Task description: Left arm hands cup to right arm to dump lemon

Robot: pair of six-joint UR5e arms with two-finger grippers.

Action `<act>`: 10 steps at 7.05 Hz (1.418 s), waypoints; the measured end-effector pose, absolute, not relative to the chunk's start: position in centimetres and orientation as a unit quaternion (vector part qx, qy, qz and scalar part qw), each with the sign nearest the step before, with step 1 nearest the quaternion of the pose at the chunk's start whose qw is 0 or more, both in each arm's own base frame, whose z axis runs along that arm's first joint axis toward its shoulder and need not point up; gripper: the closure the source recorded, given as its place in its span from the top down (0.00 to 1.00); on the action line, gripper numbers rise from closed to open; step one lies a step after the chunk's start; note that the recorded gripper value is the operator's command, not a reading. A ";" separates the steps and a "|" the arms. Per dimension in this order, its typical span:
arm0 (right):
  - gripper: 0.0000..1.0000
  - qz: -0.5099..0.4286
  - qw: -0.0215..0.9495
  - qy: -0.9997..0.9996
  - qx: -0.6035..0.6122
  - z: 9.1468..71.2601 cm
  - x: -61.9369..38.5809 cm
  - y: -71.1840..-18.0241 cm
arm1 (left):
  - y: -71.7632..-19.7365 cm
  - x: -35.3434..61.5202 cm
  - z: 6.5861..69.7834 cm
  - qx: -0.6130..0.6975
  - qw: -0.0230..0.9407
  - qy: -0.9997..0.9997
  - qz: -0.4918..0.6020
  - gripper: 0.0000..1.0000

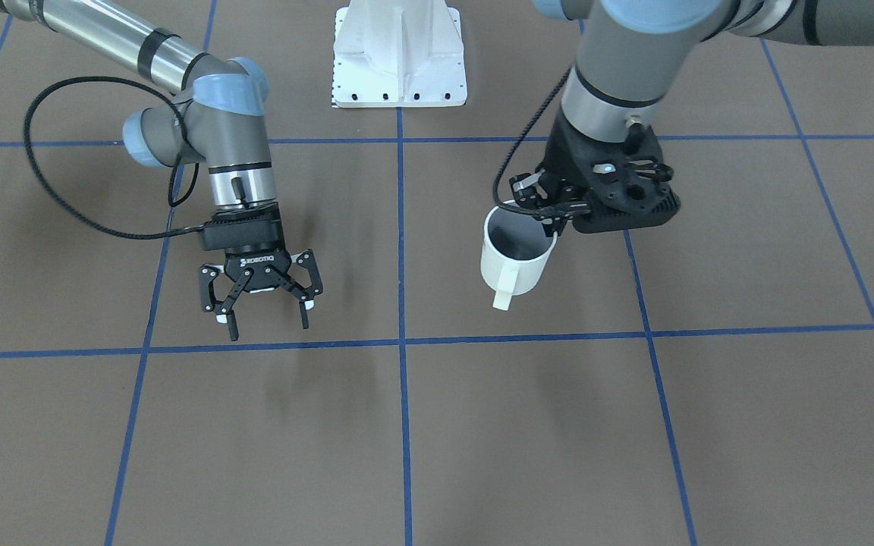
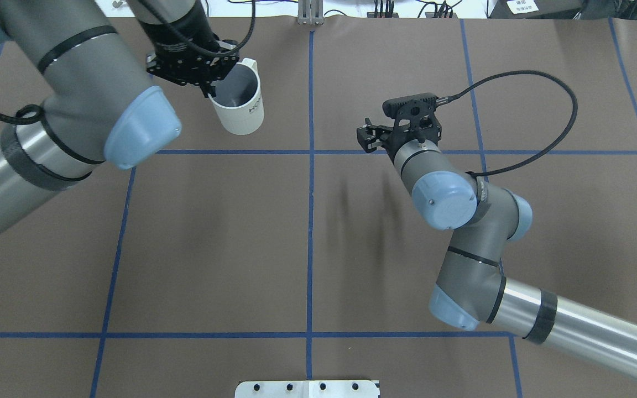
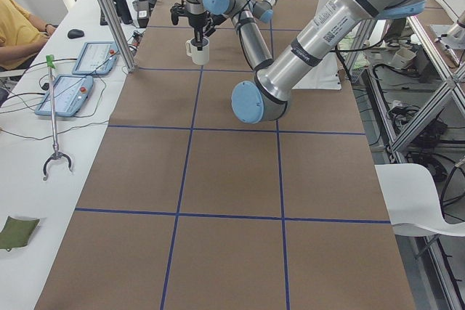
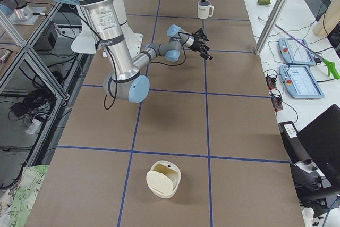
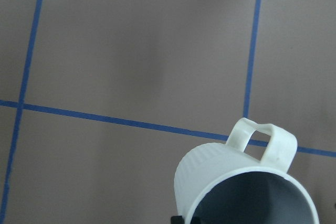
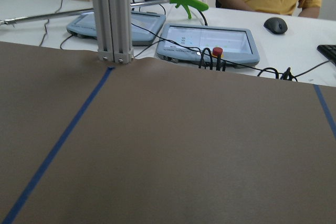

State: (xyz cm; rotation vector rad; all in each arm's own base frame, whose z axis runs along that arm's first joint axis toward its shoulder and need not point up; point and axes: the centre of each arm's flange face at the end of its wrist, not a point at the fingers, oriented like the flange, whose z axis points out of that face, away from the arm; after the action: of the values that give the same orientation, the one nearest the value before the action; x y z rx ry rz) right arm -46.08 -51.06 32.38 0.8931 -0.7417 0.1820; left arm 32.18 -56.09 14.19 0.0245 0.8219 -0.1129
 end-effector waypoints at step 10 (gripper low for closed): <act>1.00 -0.059 0.912 -0.386 0.123 52.4 -9.1 -57.4 | -51.6 15.6 49.6 0.020 0.925 0.372 0.076 0.00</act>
State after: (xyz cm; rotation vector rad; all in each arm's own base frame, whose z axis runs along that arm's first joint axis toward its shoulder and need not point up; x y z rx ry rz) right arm -9.14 -57.41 52.40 0.2542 -0.7949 -0.1214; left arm 15.61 -51.58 49.60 0.0409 0.7628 0.1557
